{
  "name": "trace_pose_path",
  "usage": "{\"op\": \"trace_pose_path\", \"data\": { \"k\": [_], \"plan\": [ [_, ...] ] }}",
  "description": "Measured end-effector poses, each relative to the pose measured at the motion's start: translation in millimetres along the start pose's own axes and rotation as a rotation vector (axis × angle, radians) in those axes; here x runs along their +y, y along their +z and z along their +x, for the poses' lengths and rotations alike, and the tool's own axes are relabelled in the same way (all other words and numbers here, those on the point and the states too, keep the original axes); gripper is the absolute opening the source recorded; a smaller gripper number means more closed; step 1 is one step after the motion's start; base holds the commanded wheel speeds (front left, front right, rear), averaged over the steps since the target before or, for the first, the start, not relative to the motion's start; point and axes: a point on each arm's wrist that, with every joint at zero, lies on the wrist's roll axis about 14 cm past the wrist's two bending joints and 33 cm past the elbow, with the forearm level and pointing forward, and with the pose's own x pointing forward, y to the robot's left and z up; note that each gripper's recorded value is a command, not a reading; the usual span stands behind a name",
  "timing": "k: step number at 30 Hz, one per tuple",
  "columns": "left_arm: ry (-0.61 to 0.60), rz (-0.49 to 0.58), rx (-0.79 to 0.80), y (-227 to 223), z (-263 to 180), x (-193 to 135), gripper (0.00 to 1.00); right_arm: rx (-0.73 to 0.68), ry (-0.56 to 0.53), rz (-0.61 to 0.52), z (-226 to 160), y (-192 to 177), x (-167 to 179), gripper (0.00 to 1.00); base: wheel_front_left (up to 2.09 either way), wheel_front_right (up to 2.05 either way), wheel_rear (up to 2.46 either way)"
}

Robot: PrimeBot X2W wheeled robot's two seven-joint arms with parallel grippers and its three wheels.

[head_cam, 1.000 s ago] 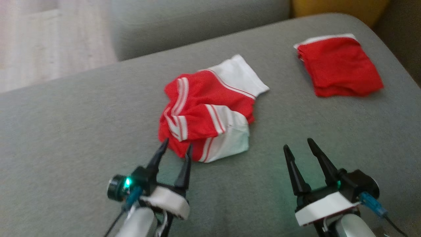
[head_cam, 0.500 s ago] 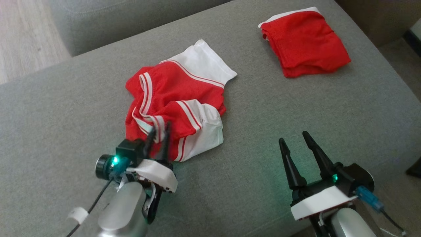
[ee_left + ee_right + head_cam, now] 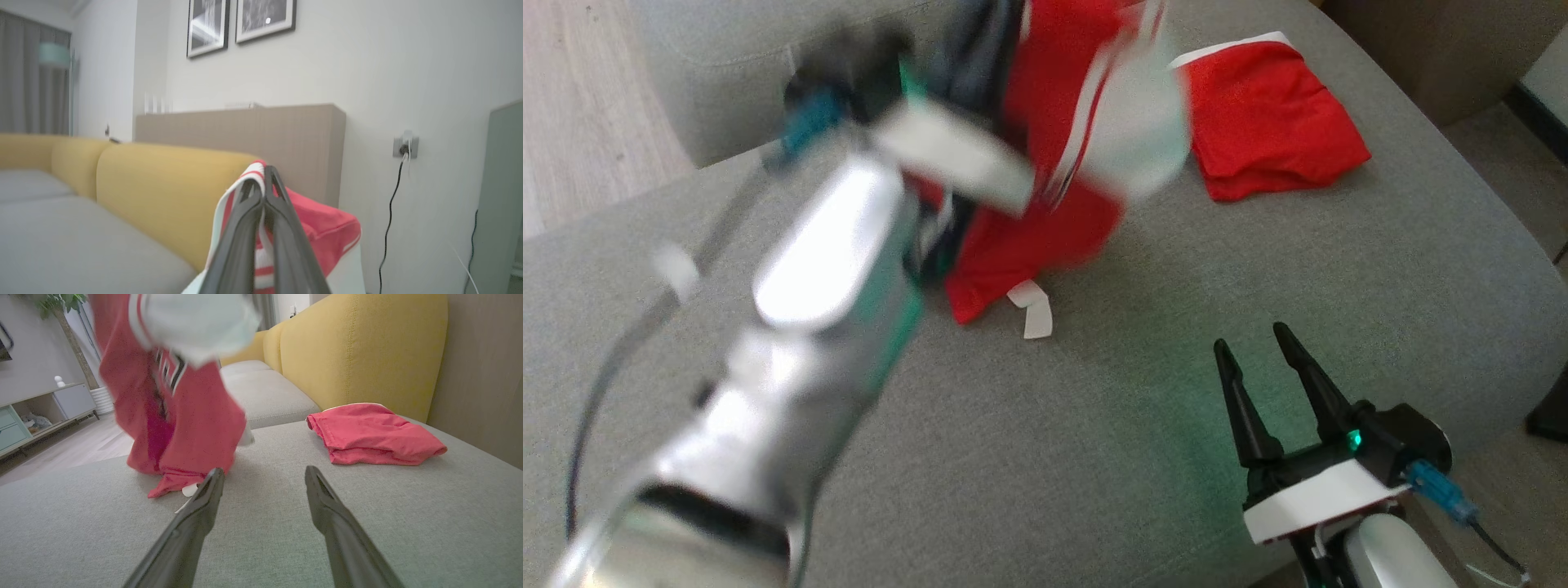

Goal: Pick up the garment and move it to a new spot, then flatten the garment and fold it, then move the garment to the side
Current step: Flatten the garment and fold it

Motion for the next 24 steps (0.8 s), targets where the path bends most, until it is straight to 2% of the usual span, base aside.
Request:
{"op": "trace_pose_path", "data": {
  "k": [5, 9, 11, 12, 13, 14, 15, 17, 19, 21, 22, 24],
  "plan": [
    [-0.065, 0.096, -0.218, 108, 36, -9, 0.0, -0.022, -0.007, 0.007, 2, 6, -1, 1.0, 0.0, 0.0, 0.0],
    [-0.015, 0.094, -0.279, 143, 26, 15, 0.0, -0.033, 0.003, 0.006, 5, 9, 2, 1.0, 0.0, 0.0, 0.0],
    [0.052, 0.053, -0.25, 130, 5, 41, 0.0, -0.039, 0.008, 0.007, 8, 10, 3, 1.0, 0.0, 0.0, 0.0],
    [0.052, 0.053, -0.25, 130, 5, 41, 0.0, -0.039, 0.008, 0.007, 8, 10, 3, 1.0, 0.0, 0.0, 0.0],
    [0.148, -0.019, -0.179, 92, -28, 71, 0.0, -0.04, 0.018, 0.009, 11, 11, 6, 1.0, 0.0, 0.0, 0.0],
    [0.209, -0.052, -0.118, 63, -51, 85, 0.0, -0.037, 0.023, 0.01, 12, 10, 7, 1.0, 0.0, 0.0, 0.0],
    [0.209, -0.052, -0.118, 63, -51, 85, 0.0, -0.037, 0.023, 0.01, 12, 10, 7, 1.0, 0.0, 0.0, 0.0],
    [0.364, -0.15, 0.018, -3, -112, 111, 0.0, -0.023, 0.031, 0.014, 14, 5, 10, 1.0, 0.0, 0.0, 0.0],
    [0.511, -0.234, 0.153, -63, -181, 121, 0.0, -0.008, 0.041, 0.014, 17, 1, 12, 1.0, 0.0, 0.0, 0.0],
    [0.63, -0.328, 0.272, -110, -243, 116, 0.74, 0.004, 0.058, 0.009, 21, -3, 17, 1.0, 0.0, 0.0, 0.0],
    [0.677, -0.357, 0.325, -128, -269, 112, 1.0, 0.01, 0.066, 0.008, 24, -5, 19, 1.0, 0.0, 0.0, 0.0],
    [0.766, -0.371, 0.377, -145, -306, 112, 1.0, 0.025, 0.079, 0.008, 27, -9, 23, 1.0, 0.0, 0.0, 0.0]
  ]
}}
